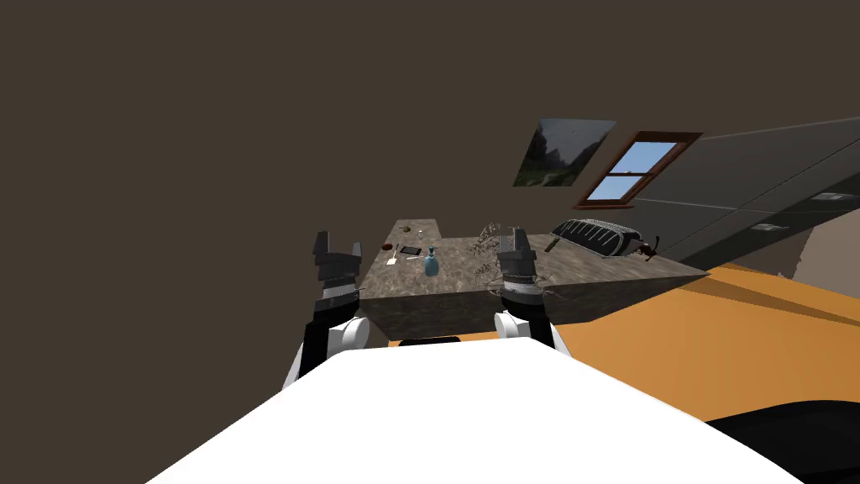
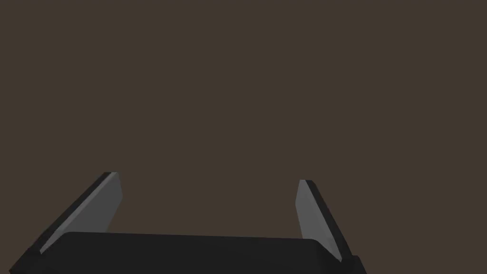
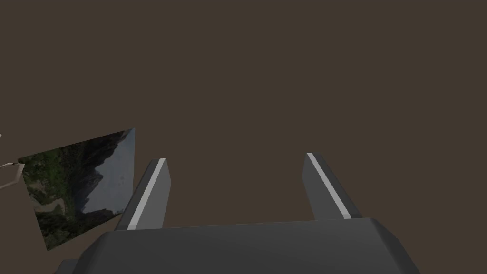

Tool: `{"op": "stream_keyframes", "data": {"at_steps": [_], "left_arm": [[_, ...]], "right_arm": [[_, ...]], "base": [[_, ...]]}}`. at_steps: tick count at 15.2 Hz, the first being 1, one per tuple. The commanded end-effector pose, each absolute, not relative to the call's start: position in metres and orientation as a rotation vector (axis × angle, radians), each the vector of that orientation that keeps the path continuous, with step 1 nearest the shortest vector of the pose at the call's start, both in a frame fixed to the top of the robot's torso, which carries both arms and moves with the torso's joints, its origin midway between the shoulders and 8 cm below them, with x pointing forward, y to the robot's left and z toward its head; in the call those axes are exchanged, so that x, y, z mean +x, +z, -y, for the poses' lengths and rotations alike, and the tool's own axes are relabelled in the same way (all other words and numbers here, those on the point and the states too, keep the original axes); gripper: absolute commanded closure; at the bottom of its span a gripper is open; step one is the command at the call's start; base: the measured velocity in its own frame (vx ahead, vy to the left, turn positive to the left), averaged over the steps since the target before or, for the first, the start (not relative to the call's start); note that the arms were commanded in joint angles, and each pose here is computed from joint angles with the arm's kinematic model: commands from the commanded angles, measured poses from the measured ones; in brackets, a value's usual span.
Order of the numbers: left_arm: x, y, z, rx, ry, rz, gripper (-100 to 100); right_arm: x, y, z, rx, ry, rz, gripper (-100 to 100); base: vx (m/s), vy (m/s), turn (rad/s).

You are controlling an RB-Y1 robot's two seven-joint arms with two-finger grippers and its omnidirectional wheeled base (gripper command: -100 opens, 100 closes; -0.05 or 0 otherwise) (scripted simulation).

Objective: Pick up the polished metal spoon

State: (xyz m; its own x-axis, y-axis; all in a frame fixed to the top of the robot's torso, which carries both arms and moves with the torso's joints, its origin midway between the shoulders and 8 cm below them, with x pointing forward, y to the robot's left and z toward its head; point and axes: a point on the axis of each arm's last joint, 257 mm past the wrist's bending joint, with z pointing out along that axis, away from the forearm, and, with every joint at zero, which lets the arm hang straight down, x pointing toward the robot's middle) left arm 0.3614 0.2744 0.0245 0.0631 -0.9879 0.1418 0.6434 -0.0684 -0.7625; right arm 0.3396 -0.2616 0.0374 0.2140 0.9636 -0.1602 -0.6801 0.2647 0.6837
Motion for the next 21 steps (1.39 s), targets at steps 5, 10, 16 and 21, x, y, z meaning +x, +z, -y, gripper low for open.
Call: {"op": "stream_keyframes", "data": {"at_steps": [5, 10, 16, 21], "left_arm": [[0.381, -0.001, -0.273, -0.806, -1.422, -0.709, -100], [0.399, -0.027, -0.281, -0.834, -1.372, -0.822, -100], [0.43, -0.078, -0.31, -0.916, -1.248, -0.997, -100], [0.447, -0.109, -0.342, -0.974, -1.147, -1.089, -100]], "right_arm": [[0.34, 0.037, 0.262, 0.534, 1.218, -0.638, 0], [0.34, 0.037, 0.262, 0.534, 1.218, -0.638, 0], [0.34, 0.037, 0.262, 0.534, 1.218, -0.638, 0], [0.34, 0.037, 0.262, 0.534, 1.218, -0.638, 0]], "base": [[-0.015, -0.01, -0.098], [-0.026, -0.02, -0.146], [-0.037, -0.03, -0.221], [-0.026, -0.027, -0.149]]}}
